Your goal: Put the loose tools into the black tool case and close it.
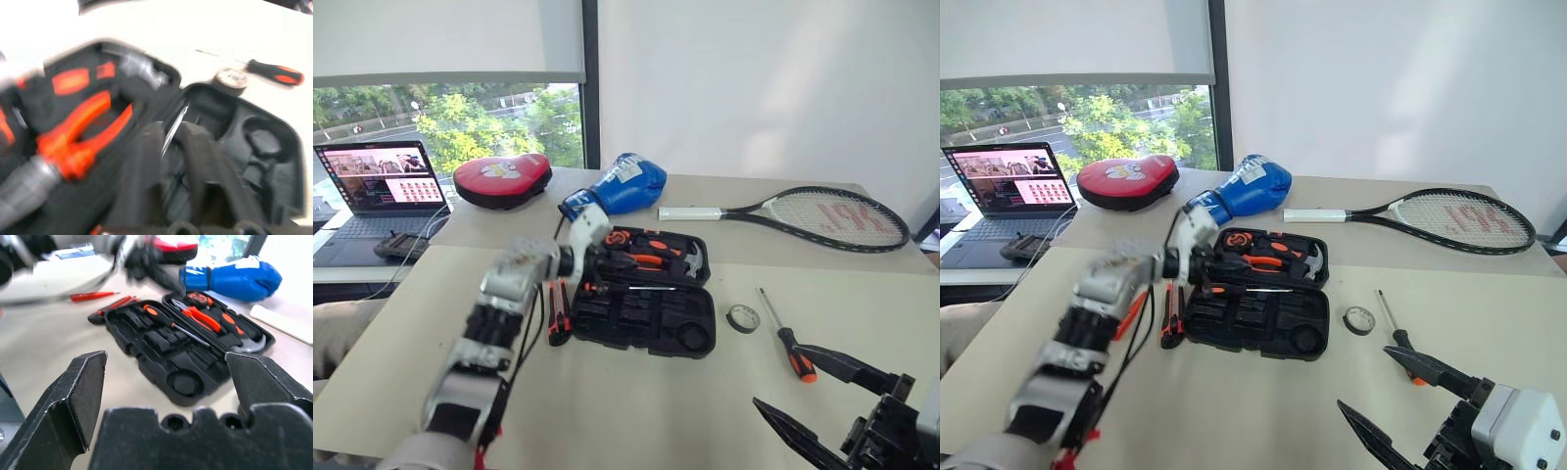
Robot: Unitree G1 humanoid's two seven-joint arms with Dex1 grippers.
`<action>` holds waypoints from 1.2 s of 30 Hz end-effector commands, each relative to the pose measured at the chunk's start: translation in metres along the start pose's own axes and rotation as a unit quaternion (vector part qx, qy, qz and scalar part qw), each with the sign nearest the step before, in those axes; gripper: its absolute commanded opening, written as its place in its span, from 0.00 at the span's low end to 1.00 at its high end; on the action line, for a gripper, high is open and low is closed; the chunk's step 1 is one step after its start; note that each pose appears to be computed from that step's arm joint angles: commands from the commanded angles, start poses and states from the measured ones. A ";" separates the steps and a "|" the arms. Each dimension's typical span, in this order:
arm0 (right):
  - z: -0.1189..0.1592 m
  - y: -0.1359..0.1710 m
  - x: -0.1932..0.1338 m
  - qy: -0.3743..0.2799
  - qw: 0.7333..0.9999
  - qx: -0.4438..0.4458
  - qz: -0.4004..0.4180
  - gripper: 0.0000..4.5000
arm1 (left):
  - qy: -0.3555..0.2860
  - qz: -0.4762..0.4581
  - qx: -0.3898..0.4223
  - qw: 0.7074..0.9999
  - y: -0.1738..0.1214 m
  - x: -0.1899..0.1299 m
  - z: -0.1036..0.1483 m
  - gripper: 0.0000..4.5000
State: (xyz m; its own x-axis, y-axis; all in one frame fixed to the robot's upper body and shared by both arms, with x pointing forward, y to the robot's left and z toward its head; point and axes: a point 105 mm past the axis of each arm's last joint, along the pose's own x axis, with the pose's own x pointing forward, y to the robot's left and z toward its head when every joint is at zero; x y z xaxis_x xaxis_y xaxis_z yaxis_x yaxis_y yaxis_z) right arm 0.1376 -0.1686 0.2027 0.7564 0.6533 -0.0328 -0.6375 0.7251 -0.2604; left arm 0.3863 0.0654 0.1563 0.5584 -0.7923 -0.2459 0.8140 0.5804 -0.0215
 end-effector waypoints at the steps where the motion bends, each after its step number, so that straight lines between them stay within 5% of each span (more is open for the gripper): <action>1: 0.003 0.001 0.004 -0.008 1.000 0.000 -0.001 1.00 | -0.055 0.117 0.013 0.992 0.015 -0.003 0.012 0.00; 5: 0.003 0.001 0.007 -0.008 1.000 0.001 0.002 1.00 | -0.017 0.120 0.013 0.993 0.001 0.004 -0.019 0.00; 9: 0.002 -0.003 0.010 0.004 1.000 -0.006 -0.002 1.00 | 0.125 0.097 0.049 0.986 -0.005 0.012 -0.073 0.00; 17: -0.013 -0.017 0.018 0.058 0.998 -0.002 -0.030 1.00 | 0.189 0.034 0.168 0.967 -0.014 0.018 -0.092 0.00; 28: -0.023 -0.036 0.029 0.070 0.996 0.001 -0.063 1.00 | 0.180 -0.023 0.331 0.926 -0.004 0.009 -0.100 0.00; 30: -0.024 -0.038 0.030 0.071 0.995 -0.003 -0.069 1.00 | 0.140 -0.017 0.297 0.944 -0.005 0.012 -0.090 0.00; 33: -0.033 -0.044 0.032 0.101 0.991 0.008 -0.088 1.00 | -0.020 -0.009 0.161 0.987 -0.009 0.012 -0.026 0.00; 36: -0.055 -0.064 0.027 0.194 0.972 -0.013 -0.135 1.00 | -0.075 -0.134 0.038 0.987 -0.037 -0.021 0.008 0.00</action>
State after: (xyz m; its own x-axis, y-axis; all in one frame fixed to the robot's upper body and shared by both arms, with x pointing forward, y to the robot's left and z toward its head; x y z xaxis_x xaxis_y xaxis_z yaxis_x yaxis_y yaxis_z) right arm 0.2003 -0.1920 0.1733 0.8742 0.4225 -0.2392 -0.4784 0.8338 -0.2755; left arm 0.3686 0.0594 0.1231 0.4811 -0.8489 -0.2188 0.8766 0.4693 0.1066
